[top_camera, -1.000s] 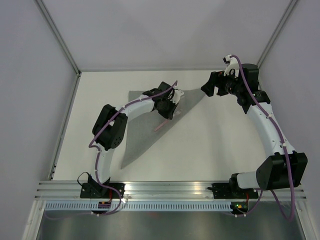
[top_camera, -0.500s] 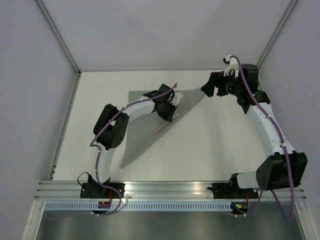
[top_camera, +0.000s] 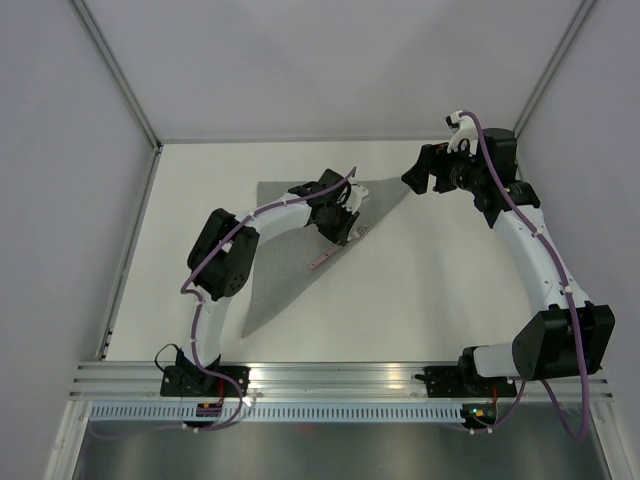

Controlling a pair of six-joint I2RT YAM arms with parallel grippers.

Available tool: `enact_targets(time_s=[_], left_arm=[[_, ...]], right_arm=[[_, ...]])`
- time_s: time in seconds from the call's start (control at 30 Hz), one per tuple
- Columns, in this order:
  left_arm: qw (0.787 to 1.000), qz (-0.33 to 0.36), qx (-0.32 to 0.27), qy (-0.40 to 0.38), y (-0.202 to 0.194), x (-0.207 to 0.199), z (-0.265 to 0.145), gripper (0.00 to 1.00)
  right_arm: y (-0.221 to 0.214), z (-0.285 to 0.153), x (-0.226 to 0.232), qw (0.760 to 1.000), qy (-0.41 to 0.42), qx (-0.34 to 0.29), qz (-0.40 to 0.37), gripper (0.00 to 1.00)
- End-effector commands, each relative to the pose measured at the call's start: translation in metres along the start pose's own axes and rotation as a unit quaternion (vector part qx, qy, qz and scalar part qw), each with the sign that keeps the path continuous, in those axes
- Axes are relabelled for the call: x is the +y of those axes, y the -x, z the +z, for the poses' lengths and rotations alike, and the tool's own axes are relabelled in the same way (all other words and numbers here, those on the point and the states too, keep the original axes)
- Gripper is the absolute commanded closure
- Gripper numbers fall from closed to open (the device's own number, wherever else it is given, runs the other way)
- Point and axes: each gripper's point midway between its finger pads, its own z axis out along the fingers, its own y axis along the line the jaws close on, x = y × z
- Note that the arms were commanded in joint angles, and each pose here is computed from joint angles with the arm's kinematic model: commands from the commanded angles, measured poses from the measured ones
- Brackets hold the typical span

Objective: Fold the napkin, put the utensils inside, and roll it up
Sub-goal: Place the utensil onto the napkin

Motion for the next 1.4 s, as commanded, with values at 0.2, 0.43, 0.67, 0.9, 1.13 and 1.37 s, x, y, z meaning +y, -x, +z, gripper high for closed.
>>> enact_targets(time_s=[0.2, 0.43, 0.67, 0.9, 1.13, 1.37], left_arm=[[1.000, -0.014, -0.018, 0.010, 0.011, -0.001, -0.001, 0.65], [0.999, -0.009, -0.040, 0.023, 0.026, 0.002, -0.015, 0.64], [0.996, -0.020, -0.065, 0.049, 0.034, 0.007, -0.034, 0.64], [0.993, -0.055, -0.067, 0.075, 0.015, 0.014, -0.045, 0.64], [0.993, -0.064, -0.063, 0.076, -0.005, 0.019, -0.048, 0.63], [0.994, -0.065, -0.066, 0.063, -0.017, 0.020, -0.051, 0.61]], right_arm=[[0.006, -0.004, 0.005, 1.000, 0.002, -0.011, -0.005, 0.10], [0.005, -0.004, 0.006, 1.000, 0.006, -0.009, -0.003, 0.09], [0.005, -0.002, 0.004, 1.000, 0.004, -0.007, -0.002, 0.10], [0.009, -0.006, 0.007, 1.000, 0.003, -0.015, -0.007, 0.09], [0.010, -0.007, 0.009, 1.000, 0.009, -0.017, -0.009, 0.09], [0.007, -0.007, 0.009, 1.000, 0.010, -0.014, -0.012, 0.10]])
